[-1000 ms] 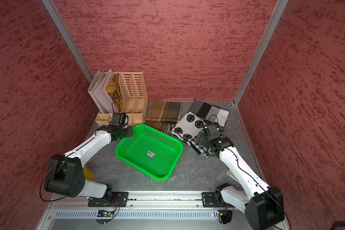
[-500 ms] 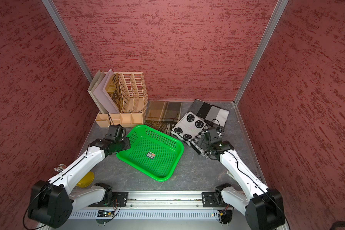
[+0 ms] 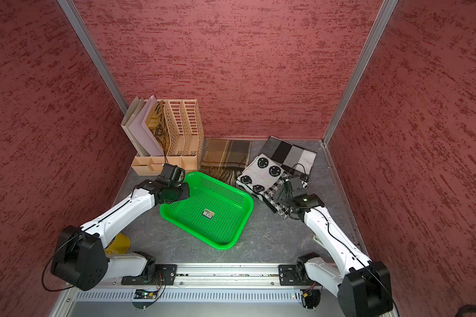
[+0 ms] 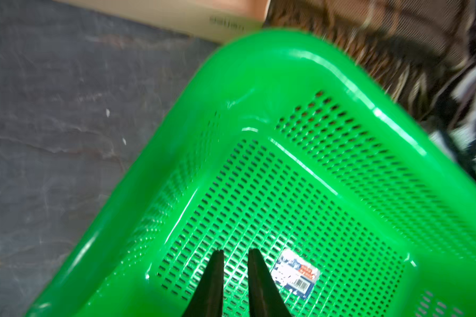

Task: Put the folded scarf in the basket
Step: Adjust the basket at the center of the board.

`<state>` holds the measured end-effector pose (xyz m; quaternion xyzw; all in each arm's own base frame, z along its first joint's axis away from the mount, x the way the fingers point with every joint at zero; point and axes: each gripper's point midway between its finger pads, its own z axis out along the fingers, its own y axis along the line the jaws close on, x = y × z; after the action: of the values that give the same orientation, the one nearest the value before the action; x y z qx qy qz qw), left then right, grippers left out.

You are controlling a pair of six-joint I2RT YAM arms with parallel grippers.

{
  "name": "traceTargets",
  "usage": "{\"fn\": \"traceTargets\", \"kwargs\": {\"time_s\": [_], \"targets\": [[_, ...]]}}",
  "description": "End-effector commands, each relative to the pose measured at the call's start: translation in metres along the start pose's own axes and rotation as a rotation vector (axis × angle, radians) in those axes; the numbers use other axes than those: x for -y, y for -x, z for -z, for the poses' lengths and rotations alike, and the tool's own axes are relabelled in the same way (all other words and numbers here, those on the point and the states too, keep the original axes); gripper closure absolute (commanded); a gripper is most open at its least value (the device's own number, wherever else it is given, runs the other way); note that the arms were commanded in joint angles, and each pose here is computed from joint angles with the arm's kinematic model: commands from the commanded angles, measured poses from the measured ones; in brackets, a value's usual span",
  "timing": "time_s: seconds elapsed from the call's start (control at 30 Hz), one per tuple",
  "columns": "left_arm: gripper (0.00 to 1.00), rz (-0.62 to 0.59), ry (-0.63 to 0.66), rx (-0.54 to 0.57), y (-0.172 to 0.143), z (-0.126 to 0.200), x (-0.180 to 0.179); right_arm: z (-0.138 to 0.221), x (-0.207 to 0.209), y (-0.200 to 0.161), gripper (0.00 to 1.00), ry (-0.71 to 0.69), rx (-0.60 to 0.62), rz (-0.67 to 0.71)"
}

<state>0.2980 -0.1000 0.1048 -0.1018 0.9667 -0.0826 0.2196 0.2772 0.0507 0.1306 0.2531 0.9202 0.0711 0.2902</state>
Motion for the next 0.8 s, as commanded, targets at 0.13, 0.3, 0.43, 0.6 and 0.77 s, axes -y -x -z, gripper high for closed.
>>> {"fn": "traceTargets", "kwargs": {"time_s": [0.13, 0.3, 0.43, 0.6, 0.77], "targets": [[0.84, 0.099, -0.020, -0.100, -0.064, 0.014, -0.015, -0.005, 0.001, 0.003, 0.02, -0.006, 0.010, -0.019], [0.85, 0.105, -0.080, -0.154, -0.100, 0.018, -0.001, -0.016, 0.012, 0.010, 0.02, -0.024, 0.003, -0.072], [0.86, 0.097, -0.086, -0.181, -0.116, 0.019, 0.006, -0.024, 0.026, 0.025, 0.02, -0.029, 0.004, -0.147], [0.90, 0.074, -0.100, -0.211, -0.140, 0.022, 0.017, -0.047, 0.036, 0.026, 0.02, -0.035, -0.038, -0.176], [0.89, 0.083, -0.162, -0.143, -0.123, 0.044, 0.032, -0.069, 0.045, 0.010, 0.02, -0.032, -0.102, -0.184]]}}
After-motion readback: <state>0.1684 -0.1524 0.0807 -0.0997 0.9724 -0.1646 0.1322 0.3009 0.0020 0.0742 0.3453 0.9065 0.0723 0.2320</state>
